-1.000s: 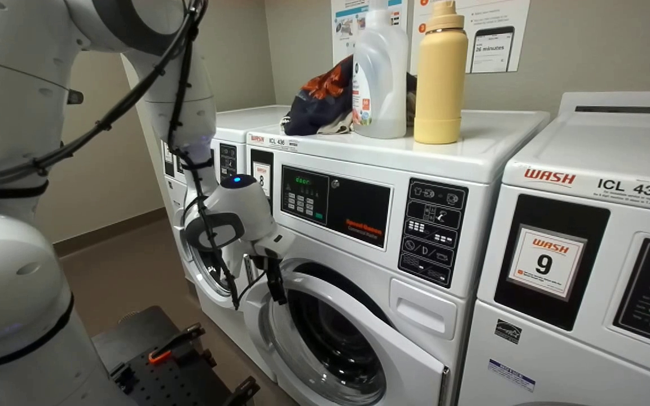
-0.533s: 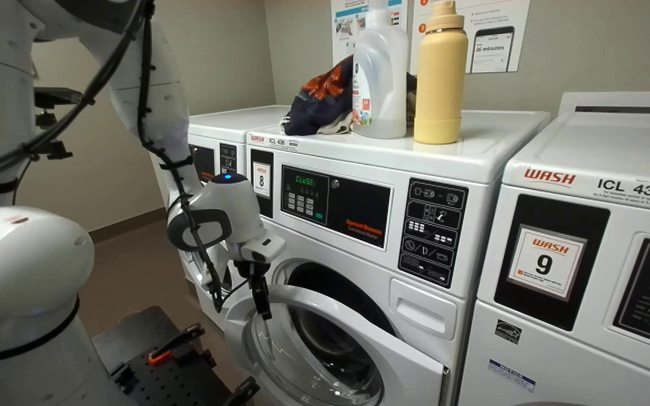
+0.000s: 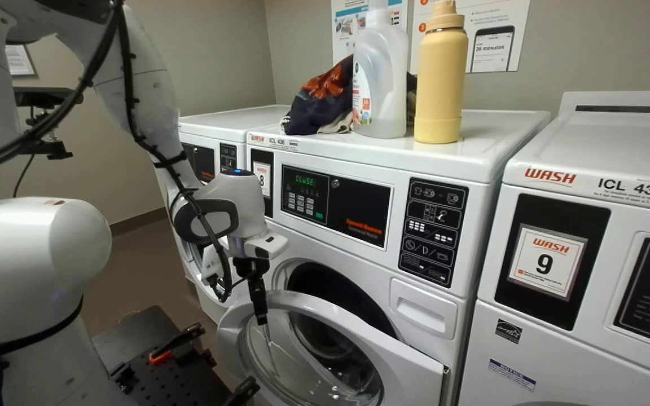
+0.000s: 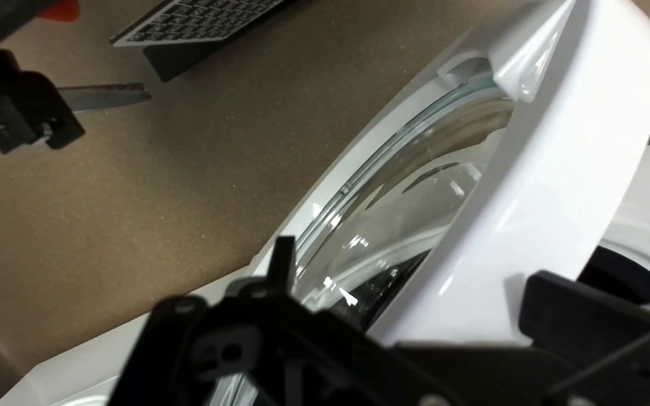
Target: Open the middle washing machine door
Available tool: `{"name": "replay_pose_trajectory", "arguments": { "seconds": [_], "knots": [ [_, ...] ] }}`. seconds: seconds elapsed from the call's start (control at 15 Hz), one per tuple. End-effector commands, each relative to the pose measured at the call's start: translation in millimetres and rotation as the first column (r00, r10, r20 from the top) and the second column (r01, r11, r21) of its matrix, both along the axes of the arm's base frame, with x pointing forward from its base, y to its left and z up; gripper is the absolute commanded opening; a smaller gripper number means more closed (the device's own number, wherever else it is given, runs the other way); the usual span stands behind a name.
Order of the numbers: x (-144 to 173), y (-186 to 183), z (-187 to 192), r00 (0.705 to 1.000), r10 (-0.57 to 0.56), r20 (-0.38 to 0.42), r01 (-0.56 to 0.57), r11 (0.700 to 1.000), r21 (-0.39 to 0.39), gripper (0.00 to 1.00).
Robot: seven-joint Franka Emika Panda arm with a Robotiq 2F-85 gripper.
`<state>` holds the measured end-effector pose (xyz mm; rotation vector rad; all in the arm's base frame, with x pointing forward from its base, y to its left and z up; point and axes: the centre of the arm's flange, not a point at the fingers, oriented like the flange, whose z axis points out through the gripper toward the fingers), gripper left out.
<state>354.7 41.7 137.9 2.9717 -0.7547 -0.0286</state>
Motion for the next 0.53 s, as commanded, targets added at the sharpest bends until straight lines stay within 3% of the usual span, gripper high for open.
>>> {"name": "replay_pose_trajectory", "arguments": {
  "seconds": [0.0, 0.47],
  "knots": [
    [-8, -22, 35, 0.997, -0.047, -0.068, 0.043, 0.997, -0.057, 1.0],
    [-12, -57, 44, 0.981, -0.089, -0.172, 0.075, 0.993, -0.088, 1.0]
  ]
}}
